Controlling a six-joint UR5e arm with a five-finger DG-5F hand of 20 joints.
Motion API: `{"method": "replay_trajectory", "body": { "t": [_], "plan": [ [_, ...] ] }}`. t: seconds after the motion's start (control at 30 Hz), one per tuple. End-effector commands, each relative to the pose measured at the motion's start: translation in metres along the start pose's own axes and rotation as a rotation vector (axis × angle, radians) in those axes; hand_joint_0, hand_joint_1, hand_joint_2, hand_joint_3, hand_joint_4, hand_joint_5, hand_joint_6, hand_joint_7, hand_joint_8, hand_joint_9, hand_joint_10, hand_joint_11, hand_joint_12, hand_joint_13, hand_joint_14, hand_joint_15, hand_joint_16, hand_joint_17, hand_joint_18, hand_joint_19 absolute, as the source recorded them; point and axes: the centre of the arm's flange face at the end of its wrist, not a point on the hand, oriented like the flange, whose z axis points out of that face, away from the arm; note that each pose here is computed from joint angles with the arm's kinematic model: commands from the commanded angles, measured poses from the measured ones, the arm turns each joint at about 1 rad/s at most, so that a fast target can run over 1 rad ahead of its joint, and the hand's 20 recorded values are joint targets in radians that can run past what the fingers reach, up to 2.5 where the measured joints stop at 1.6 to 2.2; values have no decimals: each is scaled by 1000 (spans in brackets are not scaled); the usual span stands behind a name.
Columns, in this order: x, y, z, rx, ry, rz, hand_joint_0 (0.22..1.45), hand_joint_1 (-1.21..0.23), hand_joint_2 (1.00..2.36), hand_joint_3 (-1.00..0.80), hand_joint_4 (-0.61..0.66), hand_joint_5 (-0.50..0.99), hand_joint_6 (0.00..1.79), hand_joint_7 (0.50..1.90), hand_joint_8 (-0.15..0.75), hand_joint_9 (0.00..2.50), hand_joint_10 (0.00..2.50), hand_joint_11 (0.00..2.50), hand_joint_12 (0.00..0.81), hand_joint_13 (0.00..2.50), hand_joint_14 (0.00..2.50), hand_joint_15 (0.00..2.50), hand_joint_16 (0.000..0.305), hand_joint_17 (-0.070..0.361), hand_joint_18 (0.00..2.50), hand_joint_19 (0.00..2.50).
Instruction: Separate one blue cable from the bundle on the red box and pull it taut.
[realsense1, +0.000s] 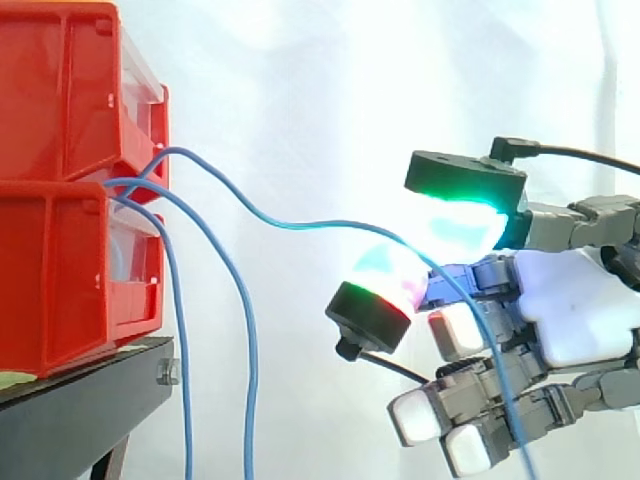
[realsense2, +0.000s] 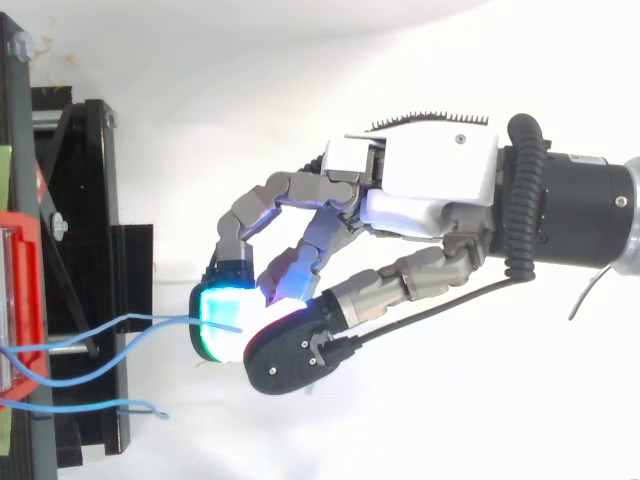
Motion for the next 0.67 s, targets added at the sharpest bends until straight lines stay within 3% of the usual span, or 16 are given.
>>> {"method": "replay_trajectory", "body": {
  "t": [0.0,0.17,0.27,0.47,0.63],
  "plan": [
    [0,0,0,1,0,0,618,-829,1016,-210,10,-31,873,893,165,1228,12,383,250,886,17,462,36,80,794,476],
    [0,0,0,-1,0,0,618,-822,1014,-221,6,-32,873,889,169,1181,12,379,266,870,17,465,37,84,771,462],
    [0,0,0,1,0,0,612,-813,1013,-226,4,-34,872,904,150,1024,7,221,296,801,16,427,45,100,650,424],
    [0,0,0,-1,0,0,612,-805,1013,-230,9,-37,876,893,192,1012,9,285,305,791,17,421,44,100,673,435],
    [0,0,0,1,0,0,604,-794,1014,-231,12,-40,876,903,203,773,5,124,310,699,13,352,44,100,598,389]
  ]
}}
